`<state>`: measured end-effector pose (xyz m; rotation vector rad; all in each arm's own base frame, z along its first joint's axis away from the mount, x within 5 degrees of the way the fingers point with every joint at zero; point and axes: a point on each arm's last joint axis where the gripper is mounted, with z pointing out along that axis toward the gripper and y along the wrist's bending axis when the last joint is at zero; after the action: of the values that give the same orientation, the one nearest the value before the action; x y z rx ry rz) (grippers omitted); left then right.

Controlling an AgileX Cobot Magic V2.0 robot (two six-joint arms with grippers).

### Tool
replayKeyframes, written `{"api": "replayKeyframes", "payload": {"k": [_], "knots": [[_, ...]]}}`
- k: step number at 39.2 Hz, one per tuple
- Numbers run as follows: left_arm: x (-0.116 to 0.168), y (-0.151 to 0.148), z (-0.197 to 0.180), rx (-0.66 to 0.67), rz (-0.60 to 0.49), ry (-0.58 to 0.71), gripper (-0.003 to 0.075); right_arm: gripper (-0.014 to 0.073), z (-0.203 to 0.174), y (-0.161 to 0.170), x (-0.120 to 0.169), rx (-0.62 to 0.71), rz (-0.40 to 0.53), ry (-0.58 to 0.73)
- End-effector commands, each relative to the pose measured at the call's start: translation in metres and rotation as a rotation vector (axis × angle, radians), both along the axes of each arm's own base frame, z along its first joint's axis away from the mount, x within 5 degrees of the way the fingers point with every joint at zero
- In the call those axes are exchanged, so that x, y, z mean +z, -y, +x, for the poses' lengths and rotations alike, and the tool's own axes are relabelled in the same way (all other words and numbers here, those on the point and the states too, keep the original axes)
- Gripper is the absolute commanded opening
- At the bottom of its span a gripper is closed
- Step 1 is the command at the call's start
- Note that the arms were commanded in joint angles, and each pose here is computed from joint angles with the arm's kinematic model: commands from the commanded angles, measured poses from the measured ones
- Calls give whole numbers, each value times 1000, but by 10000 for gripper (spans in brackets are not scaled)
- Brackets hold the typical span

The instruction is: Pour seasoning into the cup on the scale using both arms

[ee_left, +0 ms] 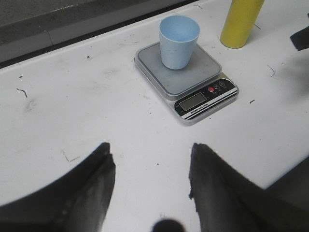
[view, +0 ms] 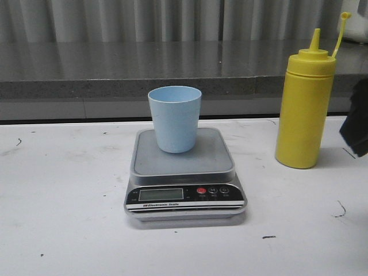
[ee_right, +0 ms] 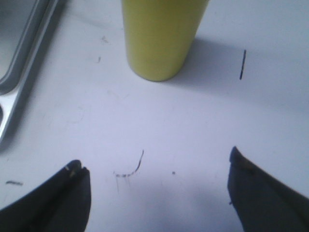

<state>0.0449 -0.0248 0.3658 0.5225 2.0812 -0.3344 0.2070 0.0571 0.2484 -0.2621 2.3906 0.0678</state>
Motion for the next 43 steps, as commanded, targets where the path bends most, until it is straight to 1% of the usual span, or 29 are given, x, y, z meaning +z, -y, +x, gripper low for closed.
{"api": "replayKeyframes", "payload": {"k": [1, 3, 5, 10, 18, 24, 31, 36, 43], "knots": [[12, 2, 2, -1, -55, 67, 356, 598, -14, -1, 38, -3, 16, 18], [12, 2, 2, -1, -55, 67, 356, 598, -22, 0, 48, -2, 26, 22], [12, 2, 2, -1, -55, 67, 356, 598, -32, 2, 58, 1, 48, 60], [12, 2, 2, -1, -55, 67, 356, 598, -54, 8, 75, -6, 115, 121], [12, 2, 2, -2, -53, 68, 356, 598, -91, 22, 91, -1, 130, 184], [14, 2, 3, -3, -62, 89, 356, 598, -119, 33, 97, -9, 142, 213], [14, 2, 3, -3, -62, 89, 356, 598, -140, 41, 101, -8, 156, 263], [14, 2, 3, -3, -62, 89, 356, 598, -145, 43, 102, -7, 162, 284], [15, 3, 3, -4, -69, 97, 356, 588, -145, 43, 102, 4, 147, 288]]}}
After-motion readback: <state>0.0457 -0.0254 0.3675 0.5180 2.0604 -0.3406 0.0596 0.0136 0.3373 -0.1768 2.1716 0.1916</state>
